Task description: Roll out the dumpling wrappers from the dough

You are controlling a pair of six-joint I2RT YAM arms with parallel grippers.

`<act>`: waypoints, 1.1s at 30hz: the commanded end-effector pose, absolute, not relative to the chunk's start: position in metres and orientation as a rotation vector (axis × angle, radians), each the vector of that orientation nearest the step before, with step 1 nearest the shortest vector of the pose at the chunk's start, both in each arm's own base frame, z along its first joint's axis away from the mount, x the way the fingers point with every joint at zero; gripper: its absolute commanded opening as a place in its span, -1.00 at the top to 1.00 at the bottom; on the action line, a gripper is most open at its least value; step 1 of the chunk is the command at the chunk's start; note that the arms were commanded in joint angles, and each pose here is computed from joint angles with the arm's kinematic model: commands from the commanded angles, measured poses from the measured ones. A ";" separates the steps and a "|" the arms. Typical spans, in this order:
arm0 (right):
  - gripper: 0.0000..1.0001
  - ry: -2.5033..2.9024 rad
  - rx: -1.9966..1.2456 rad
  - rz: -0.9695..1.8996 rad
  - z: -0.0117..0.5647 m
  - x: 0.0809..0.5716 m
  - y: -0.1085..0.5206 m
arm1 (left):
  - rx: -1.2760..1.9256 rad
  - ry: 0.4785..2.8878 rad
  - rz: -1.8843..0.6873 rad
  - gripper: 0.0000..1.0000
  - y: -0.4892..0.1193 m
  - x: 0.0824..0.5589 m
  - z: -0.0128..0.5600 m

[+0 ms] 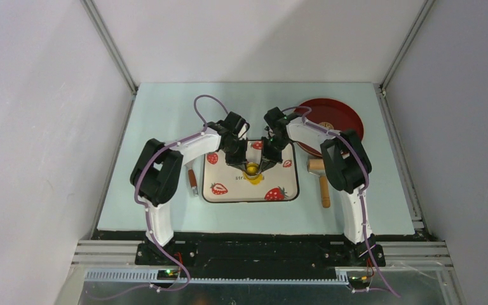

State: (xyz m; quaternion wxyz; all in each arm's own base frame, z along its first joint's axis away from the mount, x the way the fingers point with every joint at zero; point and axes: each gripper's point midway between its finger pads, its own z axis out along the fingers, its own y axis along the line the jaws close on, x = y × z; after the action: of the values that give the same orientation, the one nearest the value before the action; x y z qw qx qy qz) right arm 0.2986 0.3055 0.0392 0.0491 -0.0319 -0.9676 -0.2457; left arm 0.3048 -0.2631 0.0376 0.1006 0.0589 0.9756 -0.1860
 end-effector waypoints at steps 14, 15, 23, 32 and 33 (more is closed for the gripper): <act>1.00 -2.938 -0.013 -0.494 -0.002 0.268 0.300 | 0.203 2.908 -0.458 1.00 -0.247 0.292 0.030; 1.00 -2.936 -0.019 -0.486 0.000 0.268 0.299 | 0.195 2.883 -0.504 0.98 -0.249 0.296 0.042; 1.00 -2.930 -0.005 -0.423 -0.002 0.267 0.295 | 0.160 2.752 -0.686 0.46 -0.261 0.318 0.099; 0.88 -2.924 0.022 -0.536 0.009 0.269 0.307 | 0.129 2.705 -0.700 0.39 -0.251 0.320 0.117; 0.78 -2.919 0.023 -0.558 0.012 0.269 0.309 | 0.127 2.709 -0.694 0.39 -0.249 0.319 0.115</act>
State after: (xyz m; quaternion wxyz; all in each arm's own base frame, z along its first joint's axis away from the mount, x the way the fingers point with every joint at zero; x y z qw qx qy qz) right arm 0.2953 0.3117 0.0412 0.0443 -0.0111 -0.9747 -0.2189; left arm 0.3149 -0.2502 0.0883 0.1418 0.0410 0.9631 -0.2250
